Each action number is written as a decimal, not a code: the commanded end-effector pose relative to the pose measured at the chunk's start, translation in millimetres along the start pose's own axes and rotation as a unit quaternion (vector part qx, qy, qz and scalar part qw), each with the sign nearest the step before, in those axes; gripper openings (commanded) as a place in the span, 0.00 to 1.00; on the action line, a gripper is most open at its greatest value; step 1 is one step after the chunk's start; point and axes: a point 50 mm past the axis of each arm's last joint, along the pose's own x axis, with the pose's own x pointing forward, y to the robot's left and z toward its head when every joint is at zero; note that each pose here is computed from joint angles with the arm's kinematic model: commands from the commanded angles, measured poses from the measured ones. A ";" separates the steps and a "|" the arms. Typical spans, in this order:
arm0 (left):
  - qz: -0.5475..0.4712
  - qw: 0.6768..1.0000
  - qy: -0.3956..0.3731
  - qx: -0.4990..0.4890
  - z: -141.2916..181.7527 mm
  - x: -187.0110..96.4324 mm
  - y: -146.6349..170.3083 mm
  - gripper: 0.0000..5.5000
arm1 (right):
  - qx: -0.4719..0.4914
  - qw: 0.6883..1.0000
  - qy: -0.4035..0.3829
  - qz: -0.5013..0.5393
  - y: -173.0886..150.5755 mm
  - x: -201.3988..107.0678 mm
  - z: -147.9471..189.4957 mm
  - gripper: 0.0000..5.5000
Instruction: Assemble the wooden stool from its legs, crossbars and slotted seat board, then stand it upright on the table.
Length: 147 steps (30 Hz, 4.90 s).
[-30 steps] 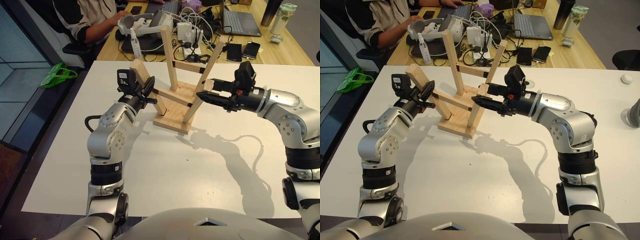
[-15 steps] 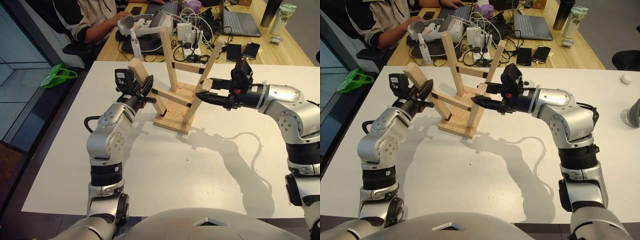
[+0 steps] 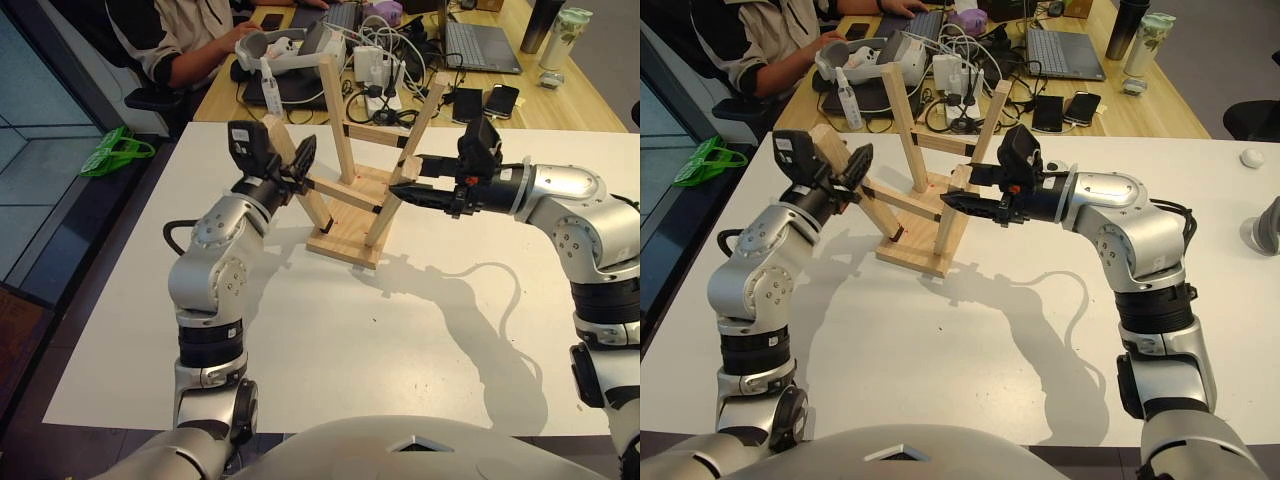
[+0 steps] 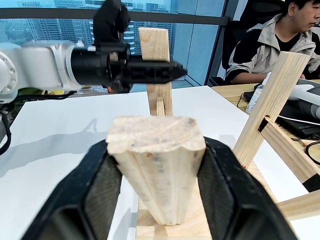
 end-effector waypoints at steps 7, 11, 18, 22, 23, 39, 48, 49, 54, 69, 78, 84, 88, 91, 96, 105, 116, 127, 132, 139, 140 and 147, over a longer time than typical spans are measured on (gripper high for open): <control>-0.010 0.999 -0.037 0.030 39.6 -3.8 2.6 0.45 | 0.005 1.000 0.016 -0.012 4.6 -1.2 -8.2 0.38; -0.010 0.999 -0.023 0.025 31.1 -0.2 1.8 0.45 | 0.011 1.000 -0.005 -0.025 2.6 -3.5 -1.3 0.38; -0.022 1.000 0.006 0.008 10.5 18.5 -4.5 0.45 | 0.006 1.000 0.013 -0.019 5.2 -2.1 -2.0 0.38; -0.034 0.999 0.013 0.008 8.7 25.4 -7.4 0.45 | -0.006 0.999 0.039 -0.004 8.8 2.1 -9.3 0.38; -0.038 0.999 0.013 0.008 8.9 26.6 -8.6 0.45 | -0.008 0.999 0.042 -0.002 9.1 2.6 -10.1 0.38; -0.044 0.999 -0.018 0.022 27.8 29.3 -12.5 0.45 | -0.010 0.999 0.032 -0.018 1.3 5.5 -7.0 0.38; -0.043 0.995 -0.082 0.034 71.6 28.2 -8.2 0.59 | -0.007 1.000 0.022 -0.021 -0.1 6.4 -3.9 0.51; -0.050 0.995 -0.083 0.036 74.4 28.5 -11.7 0.59 | -0.007 1.000 0.022 -0.020 -0.1 6.6 -3.6 0.53; -0.079 0.994 -0.068 0.034 72.4 30.3 -31.7 0.59 | -0.001 1.000 0.006 -0.019 -0.2 7.8 -0.3 0.58; -0.063 0.983 0.169 0.025 -3.9 21.6 -41.2 0.59 | 0.012 1.000 0.004 0.000 3.8 7.5 0.9 0.39; -0.095 0.991 0.093 -0.009 41.0 26.5 -60.5 0.59 | 0.014 1.000 0.009 0.000 4.4 7.8 -0.9 0.39; -0.059 0.963 0.219 -0.148 -31.7 11.4 -34.6 0.59 | 0.017 1.000 0.007 0.000 4.9 9.4 -1.4 0.39; -0.030 0.940 0.256 -0.223 -56.1 5.1 -26.4 0.59 | 0.020 1.000 0.006 -0.003 5.0 10.2 -1.6 0.39; -0.018 0.936 0.264 -0.232 -57.4 4.3 -24.9 0.59 | 0.021 1.000 0.007 -0.006 4.6 10.5 -2.3 0.39; -0.013 0.919 0.288 -0.269 -59.6 1.2 -32.6 0.59 | 0.020 1.000 0.009 -0.013 3.9 10.7 -4.4 0.39; -0.018 0.949 0.228 -0.216 -29.3 12.5 -38.2 0.59 | 0.020 1.000 0.015 -0.017 4.2 13.5 -7.5 0.39; -0.034 0.989 -0.067 -0.131 112.9 23.7 -23.9 0.59 | 0.019 0.999 0.018 -0.021 3.3 14.4 -10.2 0.39; 0.191 0.970 0.149 0.020 22.5 0.2 69.4 0.59 | 0.019 0.999 0.021 -0.020 3.4 14.0 -11.7 0.38; 0.287 0.935 0.191 0.080 -2.6 -21.4 115.1 0.59 | 0.016 0.999 0.023 -0.015 2.7 14.8 -10.3 0.38; 0.265 0.947 0.163 0.085 0.4 -3.0 104.0 0.59 | 0.018 0.999 0.024 -0.014 2.9 13.5 -10.9 0.38; 0.246 0.953 0.162 0.074 -1.9 3.7 92.5 0.59 | 0.018 0.999 0.024 -0.014 3.0 13.6 -10.9 0.38; -0.101 0.965 0.239 0.042 -23.3 4.4 -40.9 0.59 | 0.015 0.999 0.026 -0.011 2.2 14.9 -9.8 0.38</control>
